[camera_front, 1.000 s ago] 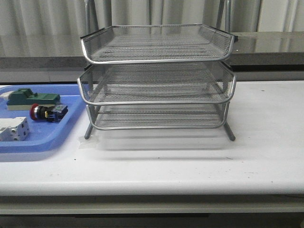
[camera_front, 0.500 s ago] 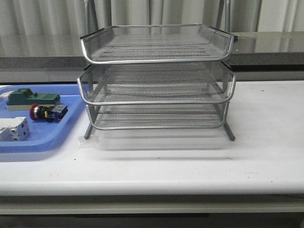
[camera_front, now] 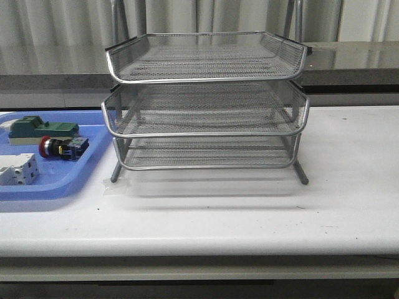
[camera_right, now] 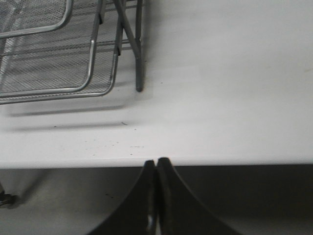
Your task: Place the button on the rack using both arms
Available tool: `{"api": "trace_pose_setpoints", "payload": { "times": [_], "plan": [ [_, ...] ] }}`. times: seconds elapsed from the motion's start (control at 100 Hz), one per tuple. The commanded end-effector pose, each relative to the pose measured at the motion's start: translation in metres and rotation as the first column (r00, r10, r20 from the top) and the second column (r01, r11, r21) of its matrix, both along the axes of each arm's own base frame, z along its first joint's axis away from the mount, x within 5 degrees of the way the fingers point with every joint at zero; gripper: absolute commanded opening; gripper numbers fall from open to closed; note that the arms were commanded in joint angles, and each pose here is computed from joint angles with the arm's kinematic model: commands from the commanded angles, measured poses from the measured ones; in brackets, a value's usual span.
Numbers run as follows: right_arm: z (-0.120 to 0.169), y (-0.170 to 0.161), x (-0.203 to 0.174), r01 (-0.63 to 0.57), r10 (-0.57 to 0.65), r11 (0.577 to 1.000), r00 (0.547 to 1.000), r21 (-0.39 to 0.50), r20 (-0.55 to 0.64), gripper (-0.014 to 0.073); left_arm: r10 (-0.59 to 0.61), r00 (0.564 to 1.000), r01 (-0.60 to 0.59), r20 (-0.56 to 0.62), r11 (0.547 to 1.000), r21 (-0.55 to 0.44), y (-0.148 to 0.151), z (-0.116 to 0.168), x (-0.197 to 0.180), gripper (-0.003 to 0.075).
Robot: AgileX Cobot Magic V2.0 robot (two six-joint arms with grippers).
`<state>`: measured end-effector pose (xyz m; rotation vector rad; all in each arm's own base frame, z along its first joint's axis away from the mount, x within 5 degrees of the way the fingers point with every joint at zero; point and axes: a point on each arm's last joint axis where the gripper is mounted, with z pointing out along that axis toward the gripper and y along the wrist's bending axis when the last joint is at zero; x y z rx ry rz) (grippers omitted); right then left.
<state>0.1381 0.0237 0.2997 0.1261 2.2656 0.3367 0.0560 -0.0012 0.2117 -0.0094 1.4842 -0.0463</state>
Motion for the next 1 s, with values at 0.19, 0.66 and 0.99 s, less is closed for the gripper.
{"api": "trace_pose_setpoints", "payload": {
  "times": [0.19,0.66,0.99],
  "plan": [
    [0.007,0.008,0.024,0.043,-0.047,0.983,0.999,0.179,0.017,0.0325,0.0,0.997,0.001,0.071,1.0,-0.009,0.0,-0.003,-0.002,-0.002],
    [-0.021,0.023,0.077,0.12,-0.11,0.933,0.993,0.34,-0.049,0.0498,0.0,0.997,0.001,0.071,1.0,-0.009,0.0,-0.003,-0.002,-0.002],
    [-0.053,0.048,0.106,0.105,-0.071,0.928,0.992,0.356,-0.106,0.0498,0.0,0.997,0.001,0.071,1.0,-0.009,0.0,-0.003,-0.002,-0.002]
  ]
}}
